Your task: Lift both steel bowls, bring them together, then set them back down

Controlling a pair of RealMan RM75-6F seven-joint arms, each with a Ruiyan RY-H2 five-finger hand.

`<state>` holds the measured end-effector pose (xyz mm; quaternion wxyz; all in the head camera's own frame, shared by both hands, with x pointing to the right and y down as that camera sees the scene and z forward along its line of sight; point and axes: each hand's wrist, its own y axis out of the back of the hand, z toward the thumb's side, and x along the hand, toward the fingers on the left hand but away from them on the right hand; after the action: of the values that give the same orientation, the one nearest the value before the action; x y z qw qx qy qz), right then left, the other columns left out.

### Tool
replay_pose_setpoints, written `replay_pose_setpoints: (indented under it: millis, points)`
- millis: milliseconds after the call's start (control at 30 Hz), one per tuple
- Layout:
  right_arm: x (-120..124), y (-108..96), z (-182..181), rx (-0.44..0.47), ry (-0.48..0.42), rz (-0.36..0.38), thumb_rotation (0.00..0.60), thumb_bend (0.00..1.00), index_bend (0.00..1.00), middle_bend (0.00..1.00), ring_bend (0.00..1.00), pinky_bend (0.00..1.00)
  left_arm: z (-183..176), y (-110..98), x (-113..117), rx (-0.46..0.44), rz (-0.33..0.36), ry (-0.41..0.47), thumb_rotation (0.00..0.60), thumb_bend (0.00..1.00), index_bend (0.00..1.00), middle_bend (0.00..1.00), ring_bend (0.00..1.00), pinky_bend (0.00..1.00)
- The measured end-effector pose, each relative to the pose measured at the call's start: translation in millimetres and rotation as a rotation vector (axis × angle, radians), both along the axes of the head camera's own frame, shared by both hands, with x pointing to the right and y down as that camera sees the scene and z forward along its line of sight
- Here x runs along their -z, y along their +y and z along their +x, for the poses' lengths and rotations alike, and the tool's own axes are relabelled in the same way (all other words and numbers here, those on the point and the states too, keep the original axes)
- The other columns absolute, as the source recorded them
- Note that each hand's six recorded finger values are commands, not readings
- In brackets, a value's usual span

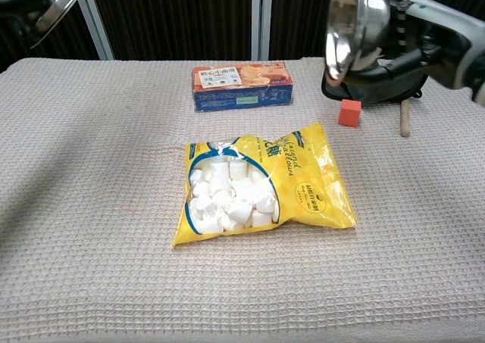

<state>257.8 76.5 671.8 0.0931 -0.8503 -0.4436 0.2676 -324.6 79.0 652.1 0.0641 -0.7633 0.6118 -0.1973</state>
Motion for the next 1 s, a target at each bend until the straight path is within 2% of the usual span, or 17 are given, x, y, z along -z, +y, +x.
replay_pose_setpoints:
  millis: [100,200,333,433,567,867,967,1000]
  points:
    - [10.0,4.9,31.4,0.060,0.215,0.030,0.600,0.23,0.52,0.41,0.34,0.43,-16.7,4.7,-11.0,-0.022,-0.021,-0.088,0.600,0.19,0.47,0.49,0.45,0.61]
    - [19.5,13.5,59.0,0.110,0.414,0.022,0.600,0.24,0.52,0.41,0.34,0.43,-23.5,10.5,-23.9,-0.055,-0.042,-0.161,0.600,0.19,0.47,0.49,0.45,0.61]
    - [23.9,31.7,96.0,0.151,0.638,-0.087,0.600,0.25,0.52,0.41,0.34,0.43,-23.2,19.2,-40.8,-0.108,-0.045,-0.264,0.600,0.19,0.48,0.49,0.45,0.61]
    - [22.1,43.2,116.9,0.158,0.746,-0.172,0.600,0.25,0.52,0.41,0.34,0.43,-22.9,23.4,-50.1,-0.151,-0.019,-0.352,0.600,0.19,0.49,0.49,0.45,0.61]
    - [17.8,50.7,131.7,0.156,0.839,-0.231,0.600,0.25,0.52,0.41,0.34,0.43,-23.9,26.0,-61.9,-0.211,0.013,-0.461,0.600,0.19,0.49,0.49,0.45,0.61]
    - [-1.6,46.4,126.8,0.214,0.946,-0.269,0.600,0.25,0.51,0.40,0.32,0.40,-28.5,26.3,-84.4,-0.376,0.042,-0.679,0.600,0.19,0.50,0.49,0.45,0.60]
    - [-6.6,43.8,124.2,0.240,0.984,-0.278,0.600,0.24,0.48,0.39,0.29,0.36,-28.0,28.2,-92.1,-0.413,0.033,-0.712,0.600,0.18,0.46,0.47,0.43,0.58]
    - [-8.0,43.2,123.5,0.245,0.994,-0.283,0.600,0.23,0.42,0.37,0.27,0.33,-27.1,28.6,-94.6,-0.424,0.027,-0.716,0.600,0.15,0.41,0.42,0.39,0.55]
